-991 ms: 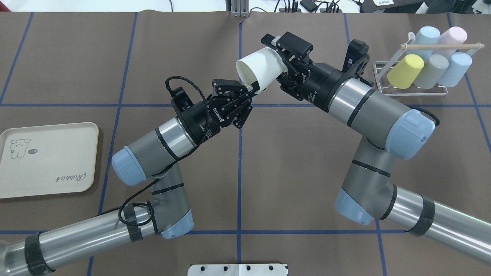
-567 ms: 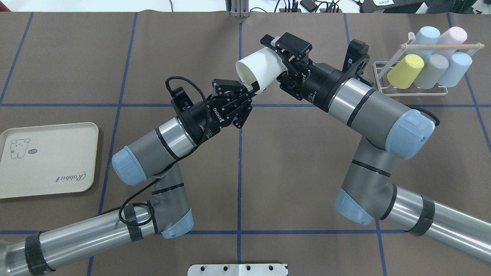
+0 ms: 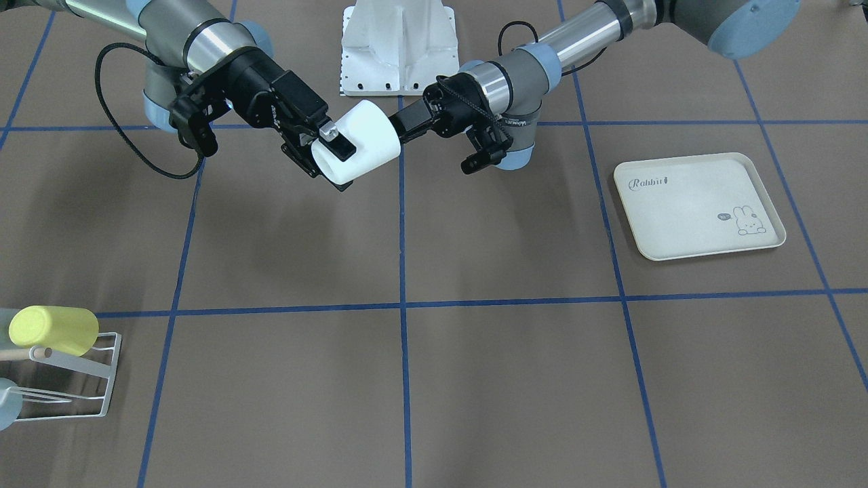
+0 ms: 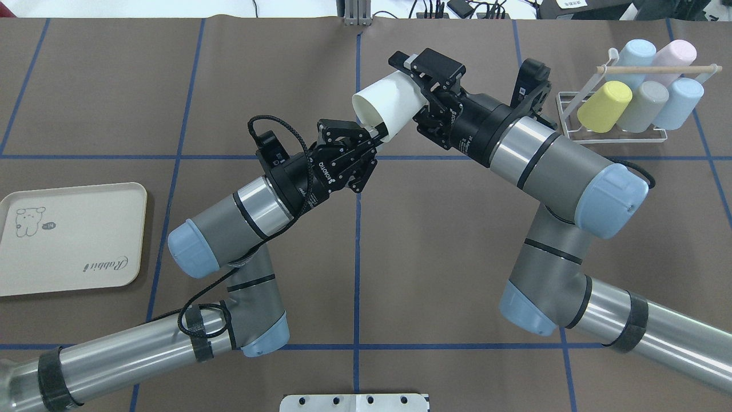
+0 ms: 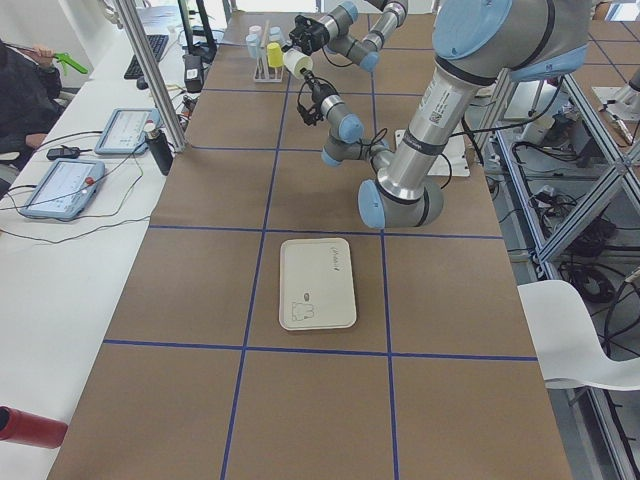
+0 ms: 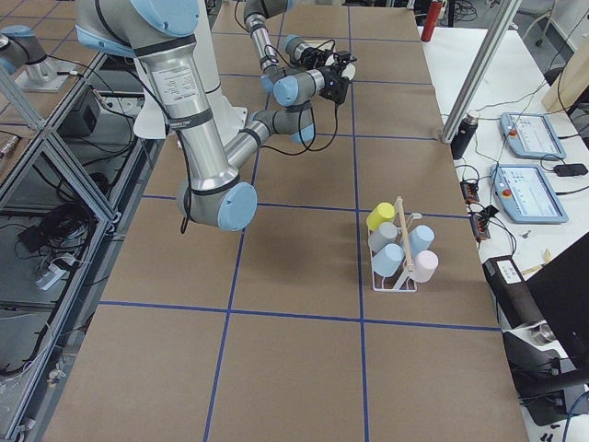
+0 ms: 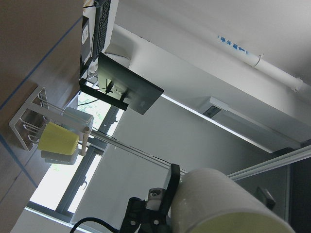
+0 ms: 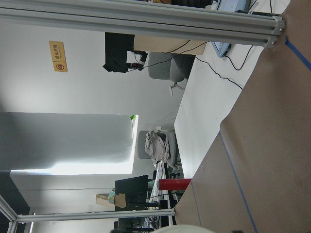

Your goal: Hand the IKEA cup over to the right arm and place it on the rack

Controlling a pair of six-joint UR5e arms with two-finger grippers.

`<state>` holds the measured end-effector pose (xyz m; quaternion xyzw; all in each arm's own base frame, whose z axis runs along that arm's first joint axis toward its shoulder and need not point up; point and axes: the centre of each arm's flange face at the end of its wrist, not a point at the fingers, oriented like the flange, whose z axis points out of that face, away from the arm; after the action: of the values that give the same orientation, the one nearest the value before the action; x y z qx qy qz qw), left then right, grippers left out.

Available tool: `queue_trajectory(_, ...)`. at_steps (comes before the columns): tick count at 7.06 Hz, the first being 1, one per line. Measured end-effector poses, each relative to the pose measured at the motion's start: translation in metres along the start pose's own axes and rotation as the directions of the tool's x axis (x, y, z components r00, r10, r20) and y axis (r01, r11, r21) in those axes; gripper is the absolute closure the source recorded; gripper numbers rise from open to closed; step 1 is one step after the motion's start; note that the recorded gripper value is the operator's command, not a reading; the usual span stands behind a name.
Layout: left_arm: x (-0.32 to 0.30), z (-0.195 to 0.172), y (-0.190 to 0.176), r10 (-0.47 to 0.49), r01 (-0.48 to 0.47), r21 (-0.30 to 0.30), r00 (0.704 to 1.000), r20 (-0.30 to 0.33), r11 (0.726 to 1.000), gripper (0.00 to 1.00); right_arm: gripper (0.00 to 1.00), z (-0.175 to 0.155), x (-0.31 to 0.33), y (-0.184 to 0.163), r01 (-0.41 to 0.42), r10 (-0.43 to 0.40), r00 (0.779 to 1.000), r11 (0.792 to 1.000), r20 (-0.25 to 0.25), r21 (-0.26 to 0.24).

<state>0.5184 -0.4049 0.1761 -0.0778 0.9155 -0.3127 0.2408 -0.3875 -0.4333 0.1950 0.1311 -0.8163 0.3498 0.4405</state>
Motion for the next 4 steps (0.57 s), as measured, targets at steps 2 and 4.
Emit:
queue_trajectory(2, 0.0004, -0.0006, 0.0003, 0.005, -0.005, -0.002, 1.000, -0.002, 1.000, 0.00, 1.00, -0.0007, 0.0021, -0.0010, -0.009, 0.009, 1.000, 1.000, 0.005, -0.003)
queue_trajectory(4, 0.0007, -0.0012, -0.0005, 0.012, -0.012, 0.000, 1.000, -0.002, 1.000, 0.00, 1.00, -0.0010, 0.0025, -0.0022, -0.009, 0.009, 1.000, 1.000, 0.006, -0.002)
